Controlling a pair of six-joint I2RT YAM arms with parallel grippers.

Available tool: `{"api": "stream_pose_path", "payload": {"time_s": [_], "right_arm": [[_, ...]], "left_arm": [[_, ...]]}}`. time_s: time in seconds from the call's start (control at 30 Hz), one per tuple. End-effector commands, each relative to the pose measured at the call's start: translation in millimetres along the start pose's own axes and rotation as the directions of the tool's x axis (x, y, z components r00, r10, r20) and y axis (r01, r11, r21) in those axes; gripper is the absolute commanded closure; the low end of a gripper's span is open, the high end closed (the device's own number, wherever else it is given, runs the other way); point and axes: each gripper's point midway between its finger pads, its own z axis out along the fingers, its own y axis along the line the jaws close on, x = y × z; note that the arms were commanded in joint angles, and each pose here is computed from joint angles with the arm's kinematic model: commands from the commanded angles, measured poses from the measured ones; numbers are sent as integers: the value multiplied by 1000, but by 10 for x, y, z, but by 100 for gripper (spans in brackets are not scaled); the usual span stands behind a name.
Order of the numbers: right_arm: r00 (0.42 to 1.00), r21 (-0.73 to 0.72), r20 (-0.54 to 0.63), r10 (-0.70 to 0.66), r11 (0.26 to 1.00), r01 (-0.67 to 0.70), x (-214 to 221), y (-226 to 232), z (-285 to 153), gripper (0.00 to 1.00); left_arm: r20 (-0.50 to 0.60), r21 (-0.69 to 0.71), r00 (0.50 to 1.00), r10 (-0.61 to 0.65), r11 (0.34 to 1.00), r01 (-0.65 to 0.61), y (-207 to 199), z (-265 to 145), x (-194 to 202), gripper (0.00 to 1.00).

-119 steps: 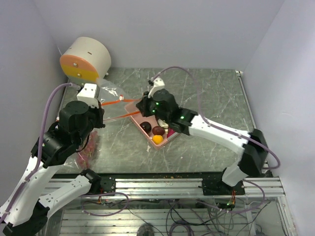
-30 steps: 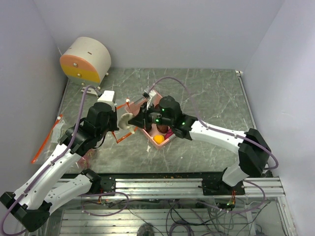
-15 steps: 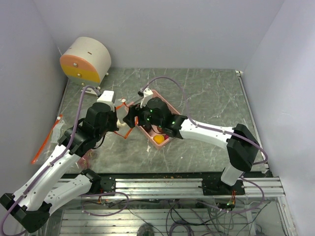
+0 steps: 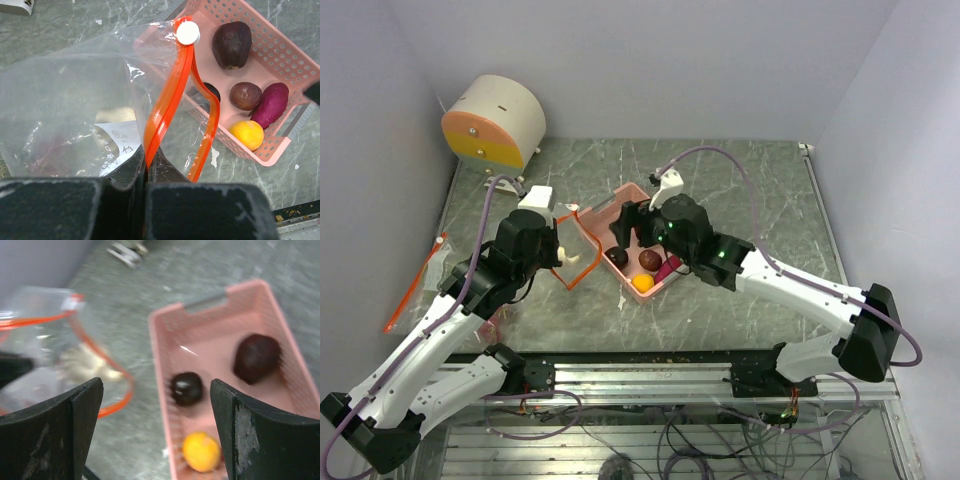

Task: Place the food in the zip-top bag and seal the zipper
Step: Pick up the fake fruit from the bin.

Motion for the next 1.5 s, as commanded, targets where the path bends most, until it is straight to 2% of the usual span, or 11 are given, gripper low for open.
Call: {"api": "stream_pose_path", "payload": {"time_s": [0.0,0.1,0.27,0.53,0.73,0.8,0.87,1.0,1.13,1.3,1.47], "right_arm": [[980,297,-192,46,955,13,524,-954,-42,12],[956,330,-283,78,944,21,799,-1211,11,12],[904,315,-425,49,944,97,1227,-1331,196,10],[845,290,-534,38,947,140,1679,-1410,418,9],[835,281,-550,17,945,166,1868,-1486,544,11],[838,289,-546,8,940,180,1893,-1525,578,14],[835,286,-550,-5,939,194,1933,-1549,612,29],[831,280,-556,-7,940,195,1986,-1556,648,51],[853,286,-522,-10,940,186,1828,-1525,597,68],[897,203,-441,-36,969,139,1339,-1237,450,72],[955,-161,-288,-74,987,28,762,-360,195,72]], "left_arm": [[53,17,998,-19,1000,18,-24,-56,-142,93],[52,22,998,-18,1000,17,-33,-47,-136,93],[40,28,999,-13,1000,12,-52,-18,-108,93],[43,21,999,-9,1000,8,-35,-21,-109,93],[41,25,999,-8,1000,7,-42,-5,-89,93],[39,26,999,-6,1000,5,-44,-1,-85,93],[41,26,999,-5,1000,4,-44,-2,-86,93],[41,24,999,-2,1000,1,-36,-4,-79,93],[38,23,999,-1,1000,0,-29,-10,-65,93],[42,19,999,-2,1000,1,-17,-34,-83,93],[44,17,999,-7,1000,6,-11,-45,-89,93]]}}
